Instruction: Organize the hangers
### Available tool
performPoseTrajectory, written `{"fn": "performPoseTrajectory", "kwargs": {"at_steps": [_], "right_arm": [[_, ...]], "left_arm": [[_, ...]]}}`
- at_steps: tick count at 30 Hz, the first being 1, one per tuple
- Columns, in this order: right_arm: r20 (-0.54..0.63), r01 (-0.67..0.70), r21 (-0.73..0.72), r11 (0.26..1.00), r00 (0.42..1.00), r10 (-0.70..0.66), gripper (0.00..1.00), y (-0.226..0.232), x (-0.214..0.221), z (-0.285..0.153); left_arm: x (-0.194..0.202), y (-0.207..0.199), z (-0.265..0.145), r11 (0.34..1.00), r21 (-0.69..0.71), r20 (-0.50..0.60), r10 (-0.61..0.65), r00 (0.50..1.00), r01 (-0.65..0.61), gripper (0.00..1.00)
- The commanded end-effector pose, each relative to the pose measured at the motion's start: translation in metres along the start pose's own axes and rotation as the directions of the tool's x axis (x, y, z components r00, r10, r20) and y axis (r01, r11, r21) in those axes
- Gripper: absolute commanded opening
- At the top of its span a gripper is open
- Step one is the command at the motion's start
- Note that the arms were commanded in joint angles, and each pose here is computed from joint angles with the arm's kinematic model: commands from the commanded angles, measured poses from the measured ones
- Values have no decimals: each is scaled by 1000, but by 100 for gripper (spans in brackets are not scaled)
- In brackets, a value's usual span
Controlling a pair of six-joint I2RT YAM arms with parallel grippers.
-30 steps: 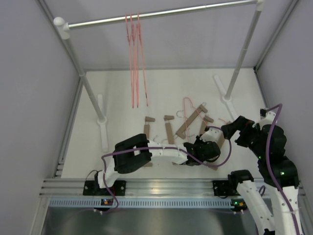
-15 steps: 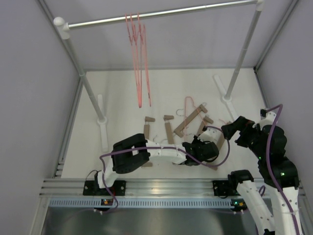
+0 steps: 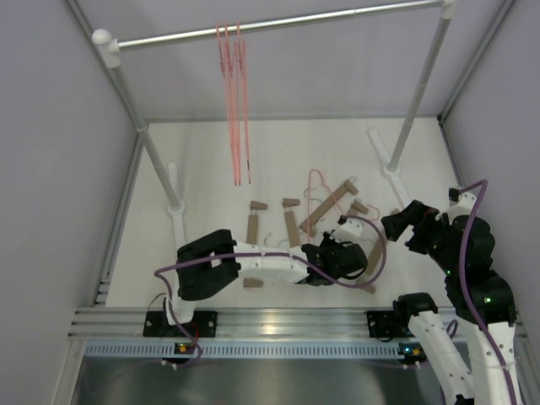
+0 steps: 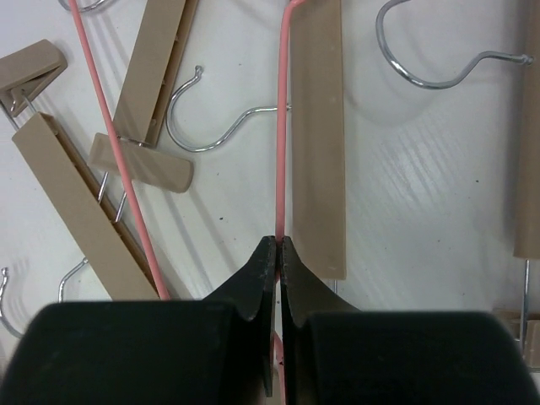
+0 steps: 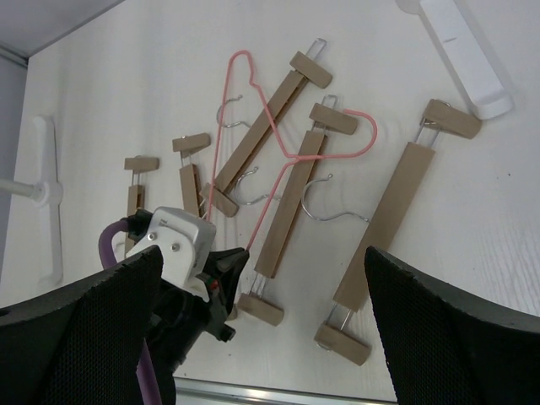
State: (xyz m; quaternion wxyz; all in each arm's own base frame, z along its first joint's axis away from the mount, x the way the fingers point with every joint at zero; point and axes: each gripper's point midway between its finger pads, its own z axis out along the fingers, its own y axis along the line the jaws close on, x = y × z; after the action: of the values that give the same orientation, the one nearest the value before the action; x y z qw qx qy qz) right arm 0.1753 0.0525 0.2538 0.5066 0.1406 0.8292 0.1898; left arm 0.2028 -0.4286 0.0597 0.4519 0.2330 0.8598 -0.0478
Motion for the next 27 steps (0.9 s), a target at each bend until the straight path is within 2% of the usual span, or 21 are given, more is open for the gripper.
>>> {"fn": "performPoseTrajectory", "kwargs": {"at_steps": [1, 11, 15, 17, 27], "right_arm": [[-2, 4, 0, 1000, 1000, -4, 99, 0, -1, -3], [-8, 3, 3, 1000, 1000, -3, 99, -1, 2, -2], [-12, 2, 6, 1000, 1000, -2, 99, -3, 4, -1], [-10, 1, 8, 1000, 1000, -1, 99, -3, 4, -1], [-14, 4, 8, 1000, 1000, -4, 100, -4, 6, -1]], "left_arm": [[-15, 13, -10, 999, -26, 44, -44, 998, 45, 0], [9, 12, 0, 999, -32, -6, -14, 1000, 14, 0], [21, 13, 6, 999, -45, -25, -5, 1000, 3, 7], [24, 13, 8, 999, -49, -30, 1, 1000, -3, 14], [31, 16, 13, 998, -67, -37, 9, 999, -12, 29]]}}
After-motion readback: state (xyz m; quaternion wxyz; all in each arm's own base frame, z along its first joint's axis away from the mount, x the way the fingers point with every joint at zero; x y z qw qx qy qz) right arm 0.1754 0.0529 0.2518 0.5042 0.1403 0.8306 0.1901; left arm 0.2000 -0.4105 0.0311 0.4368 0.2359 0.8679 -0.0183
